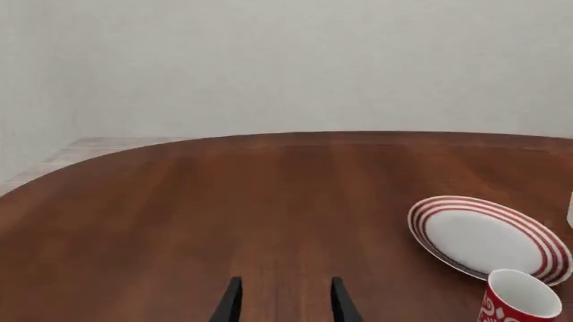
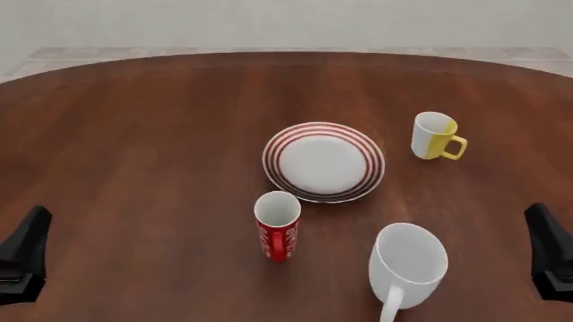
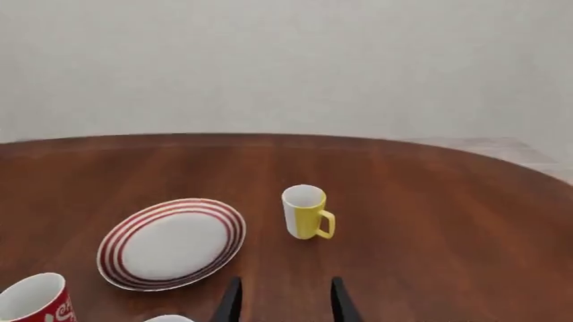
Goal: Pick up the red mug and put it on the plate
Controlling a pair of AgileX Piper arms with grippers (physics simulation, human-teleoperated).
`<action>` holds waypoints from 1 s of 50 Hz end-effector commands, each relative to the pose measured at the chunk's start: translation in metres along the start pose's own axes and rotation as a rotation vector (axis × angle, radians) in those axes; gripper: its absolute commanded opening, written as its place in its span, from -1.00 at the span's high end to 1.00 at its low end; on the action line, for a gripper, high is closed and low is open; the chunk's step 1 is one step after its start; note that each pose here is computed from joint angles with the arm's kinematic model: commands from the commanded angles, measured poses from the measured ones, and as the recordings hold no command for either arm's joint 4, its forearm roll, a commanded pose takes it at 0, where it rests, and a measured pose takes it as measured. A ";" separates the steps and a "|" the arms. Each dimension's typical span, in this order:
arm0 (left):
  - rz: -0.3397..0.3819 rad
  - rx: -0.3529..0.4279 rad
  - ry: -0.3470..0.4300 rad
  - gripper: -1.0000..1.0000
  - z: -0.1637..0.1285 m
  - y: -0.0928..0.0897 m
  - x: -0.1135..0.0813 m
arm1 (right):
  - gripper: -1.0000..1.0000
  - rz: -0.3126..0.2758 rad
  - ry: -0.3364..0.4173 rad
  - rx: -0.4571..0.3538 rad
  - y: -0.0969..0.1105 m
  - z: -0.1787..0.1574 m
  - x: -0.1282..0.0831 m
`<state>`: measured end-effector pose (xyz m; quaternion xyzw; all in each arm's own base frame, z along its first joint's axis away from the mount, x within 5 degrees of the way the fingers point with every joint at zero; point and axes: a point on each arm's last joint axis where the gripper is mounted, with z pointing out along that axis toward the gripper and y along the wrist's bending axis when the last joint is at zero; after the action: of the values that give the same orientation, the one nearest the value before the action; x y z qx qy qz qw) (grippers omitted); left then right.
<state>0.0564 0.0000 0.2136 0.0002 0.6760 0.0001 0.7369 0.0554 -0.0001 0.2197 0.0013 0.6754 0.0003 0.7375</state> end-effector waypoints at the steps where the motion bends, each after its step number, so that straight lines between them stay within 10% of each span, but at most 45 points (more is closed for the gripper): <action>1: 0.000 0.000 0.001 -1.00 0.000 0.000 -0.001 | -1.00 0.000 0.015 -0.018 0.001 0.003 0.007; 16: 0.000 0.000 0.000 -1.00 0.000 0.000 -0.001 | -1.00 -0.013 0.043 -0.008 0.001 0.016 0.002; 40: 0.000 0.000 0.001 -1.00 0.000 0.000 -0.001 | -1.00 -0.103 0.081 -0.061 0.006 0.058 -0.122; 45: 0.000 0.000 0.000 -1.00 0.000 0.000 -0.001 | -1.00 0.002 0.123 -0.106 0.012 0.071 -0.145; 48: 0.000 0.000 0.000 -1.00 0.000 0.000 -0.001 | -1.00 -0.050 0.149 -0.136 0.017 0.080 -0.147; 50: 0.000 0.000 0.001 -1.00 0.000 0.000 -0.001 | -1.00 0.037 0.182 0.002 0.001 0.085 -0.157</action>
<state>0.0566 0.0000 0.2144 0.0001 0.6762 0.0000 0.7368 0.1052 0.0067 0.3470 -0.0354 0.7123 0.0098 0.7010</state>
